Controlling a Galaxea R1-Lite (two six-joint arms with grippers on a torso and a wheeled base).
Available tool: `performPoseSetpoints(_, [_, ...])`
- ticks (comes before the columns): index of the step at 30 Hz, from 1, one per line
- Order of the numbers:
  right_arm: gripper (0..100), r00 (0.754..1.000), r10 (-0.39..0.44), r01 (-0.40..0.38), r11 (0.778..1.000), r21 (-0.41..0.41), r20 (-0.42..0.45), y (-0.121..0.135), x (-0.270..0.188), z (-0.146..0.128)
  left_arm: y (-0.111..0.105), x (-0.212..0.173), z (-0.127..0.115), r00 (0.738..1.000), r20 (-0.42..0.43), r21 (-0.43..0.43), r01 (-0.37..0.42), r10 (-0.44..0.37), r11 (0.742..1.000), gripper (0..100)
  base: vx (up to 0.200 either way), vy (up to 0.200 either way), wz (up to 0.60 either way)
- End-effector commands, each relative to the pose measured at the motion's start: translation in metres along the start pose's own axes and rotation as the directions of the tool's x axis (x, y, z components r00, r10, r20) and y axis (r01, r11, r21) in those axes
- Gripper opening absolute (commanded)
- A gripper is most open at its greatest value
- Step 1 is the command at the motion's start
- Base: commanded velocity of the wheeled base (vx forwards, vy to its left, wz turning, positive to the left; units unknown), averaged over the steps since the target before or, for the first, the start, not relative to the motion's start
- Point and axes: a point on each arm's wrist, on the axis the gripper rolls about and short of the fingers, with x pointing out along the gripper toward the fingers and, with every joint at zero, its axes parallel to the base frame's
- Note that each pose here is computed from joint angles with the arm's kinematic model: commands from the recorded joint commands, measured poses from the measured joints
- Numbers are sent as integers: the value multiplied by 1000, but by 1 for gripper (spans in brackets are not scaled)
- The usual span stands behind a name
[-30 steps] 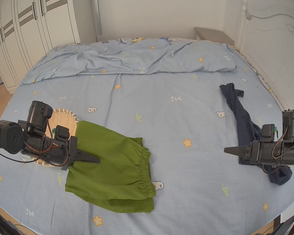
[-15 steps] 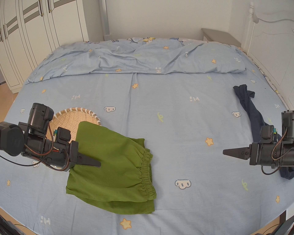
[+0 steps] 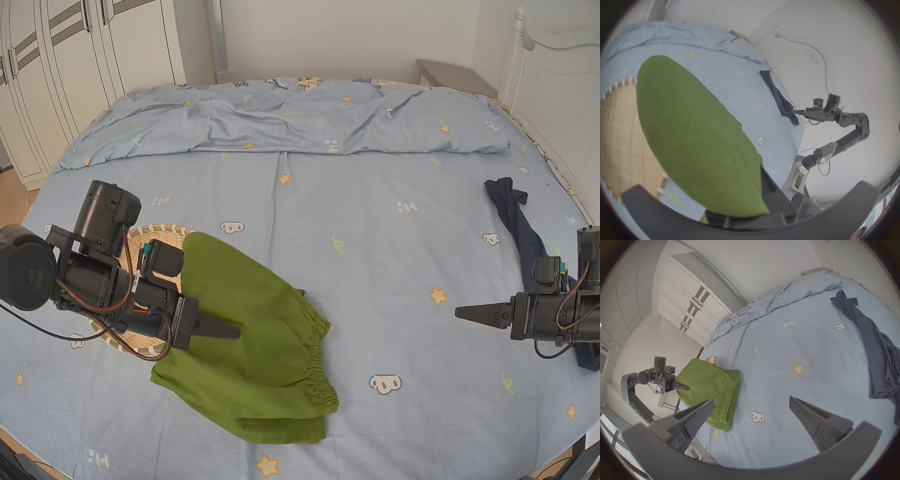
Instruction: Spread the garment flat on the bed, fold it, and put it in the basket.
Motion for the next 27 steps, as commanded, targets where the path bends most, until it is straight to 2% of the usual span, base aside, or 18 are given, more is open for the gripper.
performPoseSetpoints(1, [100,1000,1,-1,1000,-1,1,0,-1,-1,-10,-8,15,999,48,97,1,-6,995,0,0,0,0])
performPoseSetpoints(7, [100,1000,2,-2,1000,-2,0,1,0,0,-17,-29,21,990,144,167,-30,6,986,0,0,0,0])
performPoseSetpoints(9, [100,1000,4,-4,1000,-4,0,1,0,-1,-16,-41,26,974,227,192,-63,18,979,0,0,0,0])
performPoseSetpoints(12, [100,1000,3,-3,1000,-3,-2,1,0,-1,-16,-48,27,963,270,206,-79,21,975,0,0,0,0])
performPoseSetpoints(13, [100,1000,9,-9,1000,-7,-5,2,0,-2,-13,-66,30,931,363,209,-128,44,969,0,0,0,0])
performPoseSetpoints(15, [100,1000,15,-15,1000,-9,-9,4,1,-2,-11,-76,31,906,420,218,-162,57,962,0,0,0,0])
performPoseSetpoints(19, [100,1000,17,-17,1000,-12,-11,4,0,-4,4,-91,34,832,547,203,-244,97,948,0,0,0,0])
performPoseSetpoints(20, [100,1000,17,-17,1000,-12,-10,4,0,-4,5,-92,34,825,556,200,-250,101,947,0,0,0,0])
performPoseSetpoints(21, [100,1000,18,-18,1000,-14,-6,5,-1,-3,13,-101,37,778,617,179,-285,118,942,0,0,0,0])
performPoseSetpoints(23, [100,1000,20,-20,1000,-16,-2,5,-3,-3,19,-104,39,751,648,162,-295,124,942,0,0,0,0])
performPoseSetpoints(24, [100,1000,20,-20,1000,-16,-2,5,-3,-3,19,-104,39,751,648,162,-295,124,942,0,0,0,0])
performPoseSetpoints(25, [100,1000,22,-22,1000,-19,5,6,-4,-3,33,-103,44,717,685,127,-294,131,947,0,0,0,0])
performPoseSetpoints(26, [100,1000,22,-22,1000,-19,5,6,-4,-3,35,-102,45,711,691,122,-292,130,949,0,0,0,0])
performPoseSetpoints(27, [100,1000,23,-23,1000,-20,8,7,-5,-3,43,-101,49,690,712,106,-290,131,951,0,0,0,0])
